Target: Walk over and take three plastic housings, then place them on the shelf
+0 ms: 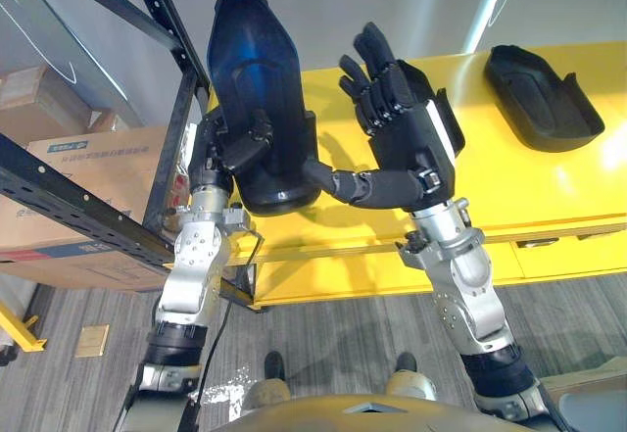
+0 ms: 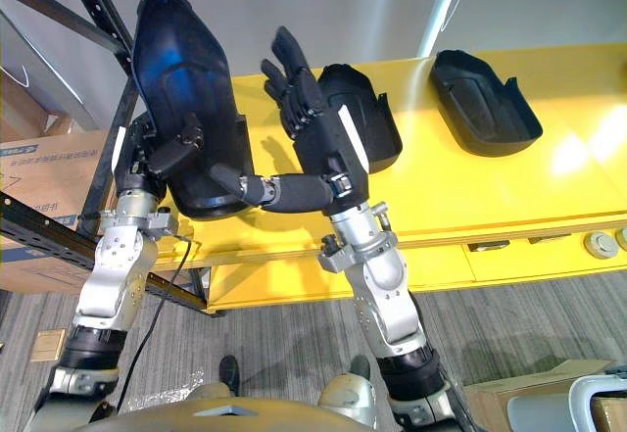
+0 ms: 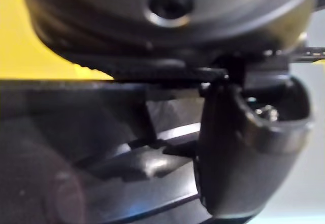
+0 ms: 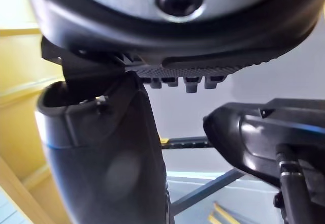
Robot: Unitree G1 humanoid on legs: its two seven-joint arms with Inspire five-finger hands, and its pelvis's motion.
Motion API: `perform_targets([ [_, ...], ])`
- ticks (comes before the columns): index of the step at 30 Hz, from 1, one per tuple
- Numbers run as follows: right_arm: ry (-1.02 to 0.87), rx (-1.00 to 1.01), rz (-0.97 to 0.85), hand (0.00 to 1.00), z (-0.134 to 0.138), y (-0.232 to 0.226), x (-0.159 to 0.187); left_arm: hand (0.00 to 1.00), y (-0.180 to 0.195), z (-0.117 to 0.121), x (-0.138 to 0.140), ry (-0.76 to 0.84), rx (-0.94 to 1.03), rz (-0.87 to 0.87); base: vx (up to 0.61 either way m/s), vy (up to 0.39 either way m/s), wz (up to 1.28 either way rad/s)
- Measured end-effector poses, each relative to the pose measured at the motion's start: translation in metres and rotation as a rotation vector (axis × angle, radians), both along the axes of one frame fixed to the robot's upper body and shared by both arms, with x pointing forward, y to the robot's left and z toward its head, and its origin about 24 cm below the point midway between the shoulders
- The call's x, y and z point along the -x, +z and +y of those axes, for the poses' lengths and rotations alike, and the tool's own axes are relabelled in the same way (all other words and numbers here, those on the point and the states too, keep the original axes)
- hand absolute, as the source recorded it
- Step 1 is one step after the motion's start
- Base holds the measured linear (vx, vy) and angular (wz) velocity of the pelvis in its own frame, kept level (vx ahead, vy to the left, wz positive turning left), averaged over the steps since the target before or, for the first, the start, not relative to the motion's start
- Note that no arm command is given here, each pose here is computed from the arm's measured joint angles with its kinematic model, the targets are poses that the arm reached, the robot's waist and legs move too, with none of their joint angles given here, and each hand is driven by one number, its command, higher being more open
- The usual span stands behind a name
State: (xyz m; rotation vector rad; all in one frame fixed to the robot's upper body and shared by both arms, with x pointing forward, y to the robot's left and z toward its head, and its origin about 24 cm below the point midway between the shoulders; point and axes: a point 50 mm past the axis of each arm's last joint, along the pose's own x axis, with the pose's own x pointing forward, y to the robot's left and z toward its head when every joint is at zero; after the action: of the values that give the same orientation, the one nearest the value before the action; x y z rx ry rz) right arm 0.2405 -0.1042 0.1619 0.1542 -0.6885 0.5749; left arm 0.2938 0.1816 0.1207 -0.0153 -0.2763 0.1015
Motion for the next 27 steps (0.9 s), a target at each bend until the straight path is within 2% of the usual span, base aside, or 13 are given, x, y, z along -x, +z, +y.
perform_targets([
  [14, 0.079, 0.044, 0.004, 1.00, 0.016, 0.006, -0.004, 0.00, 0.013, 0.016, -0.035, 0.106, -0.020, 0.066, -0.01, -0.001, -0.02],
  [15, 0.084, 0.047, 0.007, 1.00, 0.017, 0.006, -0.004, 1.00, 0.014, 0.016, -0.037, 0.115, -0.020, 0.068, -0.01, -0.002, -0.06],
  [27, 0.100, 0.037, 0.006, 1.00, 0.024, 0.010, -0.002, 1.00, 0.018, 0.018, -0.050, 0.183, -0.098, 0.112, -0.01, -0.002, -0.02],
])
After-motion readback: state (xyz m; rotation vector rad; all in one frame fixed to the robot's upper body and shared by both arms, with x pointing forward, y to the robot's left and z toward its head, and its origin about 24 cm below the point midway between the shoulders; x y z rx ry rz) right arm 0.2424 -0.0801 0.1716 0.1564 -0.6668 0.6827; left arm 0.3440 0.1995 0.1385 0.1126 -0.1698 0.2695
